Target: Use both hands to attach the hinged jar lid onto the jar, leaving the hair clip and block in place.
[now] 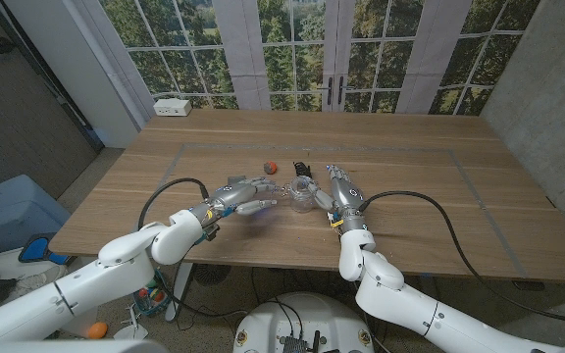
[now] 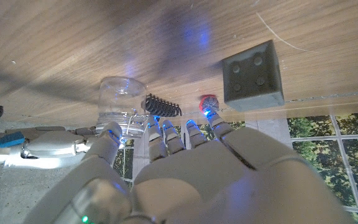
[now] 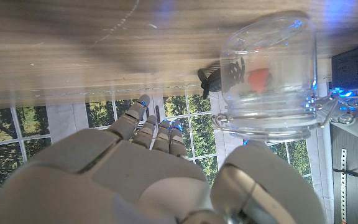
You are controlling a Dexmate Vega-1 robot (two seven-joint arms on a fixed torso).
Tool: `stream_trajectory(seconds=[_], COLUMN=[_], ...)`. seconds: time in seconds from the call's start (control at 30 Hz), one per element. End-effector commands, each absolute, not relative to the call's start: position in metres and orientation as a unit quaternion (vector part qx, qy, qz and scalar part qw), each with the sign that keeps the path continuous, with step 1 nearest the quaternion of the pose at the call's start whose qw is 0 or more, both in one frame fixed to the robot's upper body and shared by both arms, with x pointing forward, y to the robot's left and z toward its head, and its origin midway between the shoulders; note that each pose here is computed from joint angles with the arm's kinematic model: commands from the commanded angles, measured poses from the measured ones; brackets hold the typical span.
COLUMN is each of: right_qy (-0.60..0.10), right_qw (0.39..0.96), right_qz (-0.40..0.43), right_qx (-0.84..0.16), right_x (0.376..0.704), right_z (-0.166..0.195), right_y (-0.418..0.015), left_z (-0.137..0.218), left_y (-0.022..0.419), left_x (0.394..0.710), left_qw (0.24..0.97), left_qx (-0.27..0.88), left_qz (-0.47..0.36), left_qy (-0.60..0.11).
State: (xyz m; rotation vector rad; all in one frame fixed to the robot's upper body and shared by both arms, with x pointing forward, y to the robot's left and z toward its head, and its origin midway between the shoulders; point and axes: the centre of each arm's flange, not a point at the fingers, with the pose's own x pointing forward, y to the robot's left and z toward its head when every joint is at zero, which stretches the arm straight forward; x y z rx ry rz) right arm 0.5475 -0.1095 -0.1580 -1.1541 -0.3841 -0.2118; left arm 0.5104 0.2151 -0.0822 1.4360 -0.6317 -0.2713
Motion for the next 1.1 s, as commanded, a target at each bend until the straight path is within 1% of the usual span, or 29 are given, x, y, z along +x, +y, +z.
stream_trajectory(seconds=[0.03,0.13,0.33,0.87,1.1], right_qy=[-0.184,-0.186,-0.184,-0.177,-0.176], right_qw=[0.816,0.817,0.818,0.818,0.817], right_qz=[-0.104,-0.103,-0.103,-0.098,-0.087], right_qx=[-0.537,-0.536,-0.535,-0.538,-0.542], right_x=[0.547,0.547,0.547,0.544,0.545], right_z=[-0.159,-0.158,-0.159,-0.164,-0.165], right_y=[-0.115,-0.116,-0.117,-0.116,-0.112], left_z=[-0.081,-0.081,-0.08,-0.08,-0.079], left_y=[0.208,0.207,0.203,0.194,0.189], left_x=[0.512,0.512,0.512,0.521,0.527], left_qw=[0.679,0.678,0.665,0.652,0.649], left_qx=[0.68,0.684,0.69,0.712,0.712], left_qz=[-0.144,-0.144,-0.168,-0.171,-0.176], left_qy=[-0.238,-0.226,-0.231,-0.197,-0.202])
